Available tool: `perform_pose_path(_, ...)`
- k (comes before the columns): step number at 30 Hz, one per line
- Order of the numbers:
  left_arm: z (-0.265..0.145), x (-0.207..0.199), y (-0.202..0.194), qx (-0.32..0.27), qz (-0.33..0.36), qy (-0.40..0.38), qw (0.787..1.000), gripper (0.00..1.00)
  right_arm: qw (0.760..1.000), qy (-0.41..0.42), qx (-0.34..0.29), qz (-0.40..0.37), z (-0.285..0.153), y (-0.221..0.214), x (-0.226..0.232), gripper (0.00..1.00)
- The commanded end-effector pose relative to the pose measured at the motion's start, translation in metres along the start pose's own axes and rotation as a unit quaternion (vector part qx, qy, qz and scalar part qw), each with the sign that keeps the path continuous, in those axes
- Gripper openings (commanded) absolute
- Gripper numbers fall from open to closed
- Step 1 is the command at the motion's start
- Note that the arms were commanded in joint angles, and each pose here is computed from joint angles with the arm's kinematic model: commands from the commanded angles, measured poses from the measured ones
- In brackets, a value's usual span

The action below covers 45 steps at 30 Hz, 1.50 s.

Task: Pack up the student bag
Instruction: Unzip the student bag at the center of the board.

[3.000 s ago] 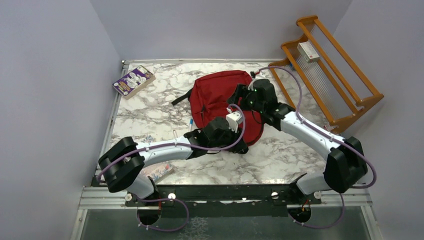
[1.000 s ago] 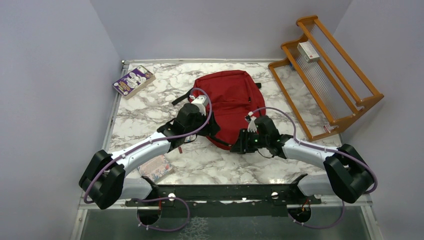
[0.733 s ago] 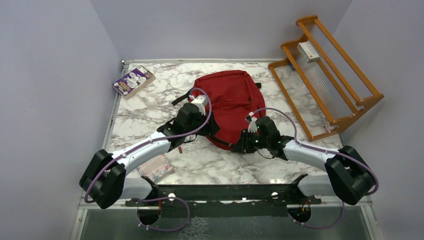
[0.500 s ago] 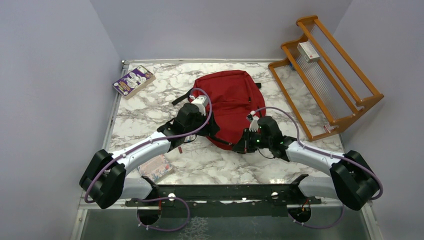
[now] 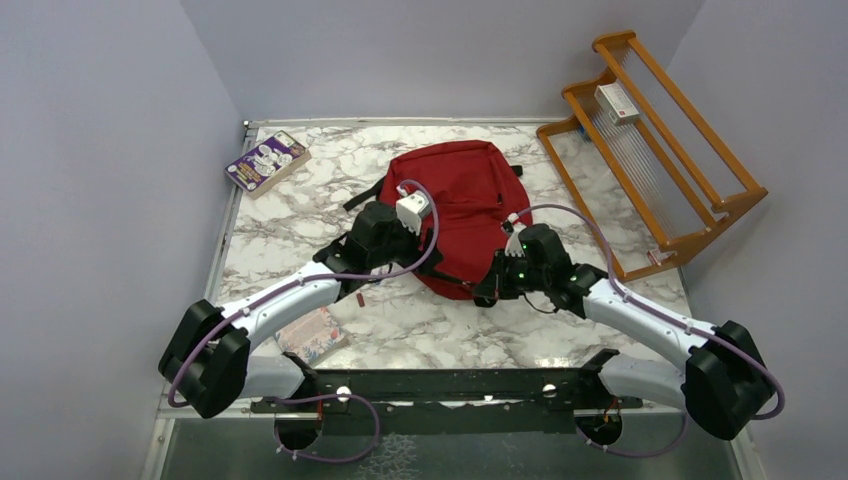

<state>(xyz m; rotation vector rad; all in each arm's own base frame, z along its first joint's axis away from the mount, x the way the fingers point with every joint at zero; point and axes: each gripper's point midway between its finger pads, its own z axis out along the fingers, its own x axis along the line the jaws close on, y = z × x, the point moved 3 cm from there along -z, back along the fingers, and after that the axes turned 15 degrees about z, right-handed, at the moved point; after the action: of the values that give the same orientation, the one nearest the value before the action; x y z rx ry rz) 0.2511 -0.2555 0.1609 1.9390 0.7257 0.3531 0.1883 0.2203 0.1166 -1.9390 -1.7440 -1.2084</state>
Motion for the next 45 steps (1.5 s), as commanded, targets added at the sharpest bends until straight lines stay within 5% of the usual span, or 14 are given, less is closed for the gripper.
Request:
perform_pose_path(1, -0.008, 0.000, 0.023, -0.072, 0.141, -0.021, 0.987, 0.67, 0.999, -0.044, -0.007, -0.005, -0.010, 0.001, -0.008, 0.01)
perform_pose_path(5, -0.017, -0.010, 0.021, -0.112, 0.265, -0.053, 0.956, 0.68, 0.999, -0.041, -0.004, -0.005, -0.011, -0.001, -0.009, 0.01)
perform_pose_path(12, -0.022, -0.035, 0.001, -0.134, 0.468, -0.166, 0.858, 0.68, 0.999, -0.035, 0.001, -0.005, -0.010, -0.004, -0.009, 0.01)
perform_pose_path(23, 0.012, -0.058, -0.016, -0.085, 0.537, -0.266, 0.797, 0.62, 1.000, -0.030, 0.000, -0.006, -0.011, -0.006, -0.010, 0.01)
perform_pose_path(36, 0.035, -0.065, -0.025, -0.054, 0.523, -0.296, 0.798, 0.46, 0.999, -0.031, -0.003, -0.006, -0.014, -0.008, -0.012, 0.01)
perform_pose_path(45, 0.042, -0.061, -0.026, -0.021, 0.511, -0.300, 0.806, 0.11, 0.999, -0.047, -0.025, 0.001, -0.020, -0.003, -0.013, 0.01)
